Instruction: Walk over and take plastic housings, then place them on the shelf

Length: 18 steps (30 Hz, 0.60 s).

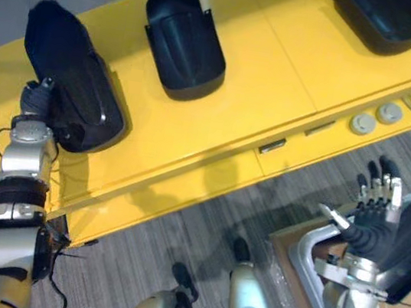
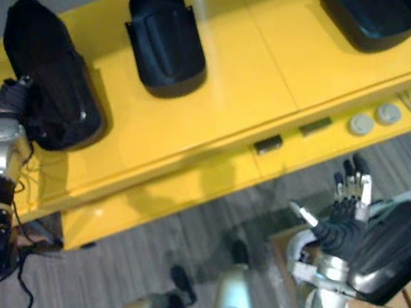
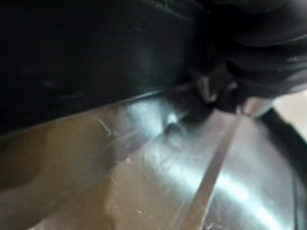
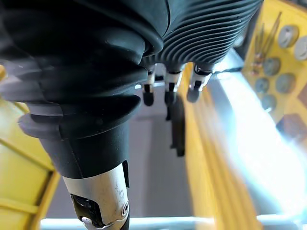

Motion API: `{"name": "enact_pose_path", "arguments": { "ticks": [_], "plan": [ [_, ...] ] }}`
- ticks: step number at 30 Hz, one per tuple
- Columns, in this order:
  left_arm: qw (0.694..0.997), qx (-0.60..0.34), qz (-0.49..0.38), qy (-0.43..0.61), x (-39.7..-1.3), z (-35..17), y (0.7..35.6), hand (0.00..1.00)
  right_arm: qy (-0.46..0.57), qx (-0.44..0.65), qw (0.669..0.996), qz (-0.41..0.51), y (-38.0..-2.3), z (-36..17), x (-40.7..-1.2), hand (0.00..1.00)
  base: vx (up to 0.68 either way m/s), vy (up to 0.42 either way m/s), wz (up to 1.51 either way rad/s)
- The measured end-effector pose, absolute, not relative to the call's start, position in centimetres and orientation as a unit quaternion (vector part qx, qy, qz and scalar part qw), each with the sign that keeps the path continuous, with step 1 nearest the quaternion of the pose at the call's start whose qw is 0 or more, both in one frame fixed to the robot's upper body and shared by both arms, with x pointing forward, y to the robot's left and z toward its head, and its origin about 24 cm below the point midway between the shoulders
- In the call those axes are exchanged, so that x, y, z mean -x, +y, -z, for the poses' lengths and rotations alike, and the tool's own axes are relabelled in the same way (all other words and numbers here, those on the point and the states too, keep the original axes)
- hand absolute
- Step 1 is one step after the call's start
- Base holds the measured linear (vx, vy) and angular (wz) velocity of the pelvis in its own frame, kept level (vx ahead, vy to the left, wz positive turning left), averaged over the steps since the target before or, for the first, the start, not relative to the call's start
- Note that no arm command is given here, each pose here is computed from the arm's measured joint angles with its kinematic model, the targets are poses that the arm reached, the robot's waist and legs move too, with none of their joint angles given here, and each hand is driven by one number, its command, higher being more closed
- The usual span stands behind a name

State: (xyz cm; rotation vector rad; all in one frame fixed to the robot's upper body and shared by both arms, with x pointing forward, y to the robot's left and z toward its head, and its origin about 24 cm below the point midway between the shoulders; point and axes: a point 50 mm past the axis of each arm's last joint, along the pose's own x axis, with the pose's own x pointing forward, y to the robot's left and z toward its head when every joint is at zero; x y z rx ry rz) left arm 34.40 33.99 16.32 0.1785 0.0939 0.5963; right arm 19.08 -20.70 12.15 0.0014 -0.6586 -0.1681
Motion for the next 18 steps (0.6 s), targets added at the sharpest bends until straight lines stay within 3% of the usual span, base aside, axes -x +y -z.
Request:
{"name": "enact_pose_path", "arguments": {
  "ticks": [10, 11, 18],
  "plan": [
    [0.948, -0.101, -0.296, 0.054, -34.8, -16.9, 34.2, 1.0, -0.325, -0.014, 0.945, 0.037, -18.9, -12.6, -19.2, 0.0, 0.0, -0.004, 0.03],
    [0.948, -0.101, -0.296, 0.055, -34.9, -17.1, 34.3, 0.0, -0.32, -0.016, 0.947, 0.034, -18.8, -12.5, -19.3, 0.0, 0.0, 0.0, 0.0],
    [0.938, -0.145, -0.306, 0.078, -34.6, -16.7, 35.0, 0.0, -0.324, -0.014, 0.946, 0.028, -18.7, -12.7, -19.5, 0.0, 0.0, 0.0, 0.0]
  ]
}}
